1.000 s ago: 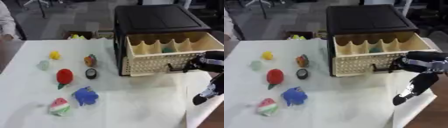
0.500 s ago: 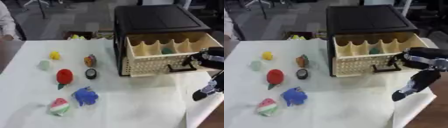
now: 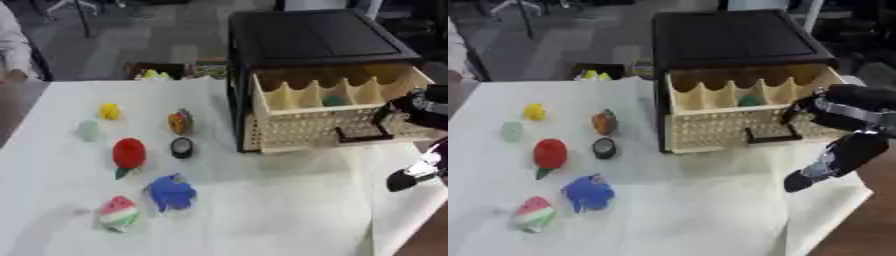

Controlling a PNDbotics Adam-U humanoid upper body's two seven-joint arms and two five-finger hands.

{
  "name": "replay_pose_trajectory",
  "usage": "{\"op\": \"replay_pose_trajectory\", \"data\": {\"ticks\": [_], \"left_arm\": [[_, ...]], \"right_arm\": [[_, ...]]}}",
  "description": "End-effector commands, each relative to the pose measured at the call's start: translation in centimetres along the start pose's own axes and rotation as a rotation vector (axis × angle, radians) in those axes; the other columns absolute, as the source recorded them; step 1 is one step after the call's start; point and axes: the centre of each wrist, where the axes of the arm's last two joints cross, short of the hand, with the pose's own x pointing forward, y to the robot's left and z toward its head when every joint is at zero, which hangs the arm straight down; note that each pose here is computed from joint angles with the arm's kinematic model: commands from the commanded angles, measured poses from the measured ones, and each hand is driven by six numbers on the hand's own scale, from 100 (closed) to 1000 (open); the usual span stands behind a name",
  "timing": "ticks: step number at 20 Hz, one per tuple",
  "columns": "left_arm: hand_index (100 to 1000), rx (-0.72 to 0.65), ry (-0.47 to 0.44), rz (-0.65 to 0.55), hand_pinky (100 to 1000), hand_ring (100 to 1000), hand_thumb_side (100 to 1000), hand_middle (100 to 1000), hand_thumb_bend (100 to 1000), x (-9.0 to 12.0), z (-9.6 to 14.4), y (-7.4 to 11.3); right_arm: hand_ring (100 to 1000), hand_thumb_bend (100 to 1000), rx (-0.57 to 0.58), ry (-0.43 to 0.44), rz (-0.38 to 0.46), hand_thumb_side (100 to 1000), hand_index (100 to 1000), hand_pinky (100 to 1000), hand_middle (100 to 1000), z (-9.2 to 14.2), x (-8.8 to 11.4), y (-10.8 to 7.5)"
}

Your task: Pick up objects from table and place into drawer.

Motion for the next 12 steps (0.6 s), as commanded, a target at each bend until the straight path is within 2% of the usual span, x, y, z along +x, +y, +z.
{"op": "replay_pose_trajectory", "data": {"ticks": [1, 5, 6, 7, 9, 12], "left_arm": [[767, -0.02, -0.016, -0.025, 568, 644, 834, 637, 100, 0.6, -0.5, 0.4], [767, -0.018, -0.015, -0.027, 568, 644, 834, 637, 100, 0.6, -0.5, 0.4], [767, -0.018, -0.016, -0.027, 568, 644, 834, 637, 100, 0.6, -0.5, 0.4], [767, -0.018, -0.016, -0.028, 568, 643, 834, 637, 100, 0.6, -0.5, 0.4], [767, -0.017, -0.017, -0.028, 568, 643, 834, 637, 100, 0.6, -0.4, 0.4], [766, -0.017, -0.018, -0.029, 567, 643, 834, 637, 100, 0.6, -0.4, 0.4]], "right_arm": [[100, 1000, -0.095, 0.001, 0.027, 863, 792, 100, 100, 0.7, 0.4, -1.9], [100, 1000, -0.208, 0.006, 0.002, 923, 772, 100, 100, 1.0, 0.6, -2.8], [100, 983, -0.24, 0.005, -0.008, 967, 759, 100, 100, 1.1, 0.6, -3.0], [100, 947, -0.269, 0.004, -0.017, 1000, 755, 100, 100, 1.1, 0.7, -3.1], [100, 898, -0.341, 0.003, -0.04, 1000, 749, 100, 100, 1.1, 0.7, -3.5], [100, 733, -0.446, 0.012, -0.076, 1000, 741, 100, 100, 1.1, 0.8, -3.8]]}}
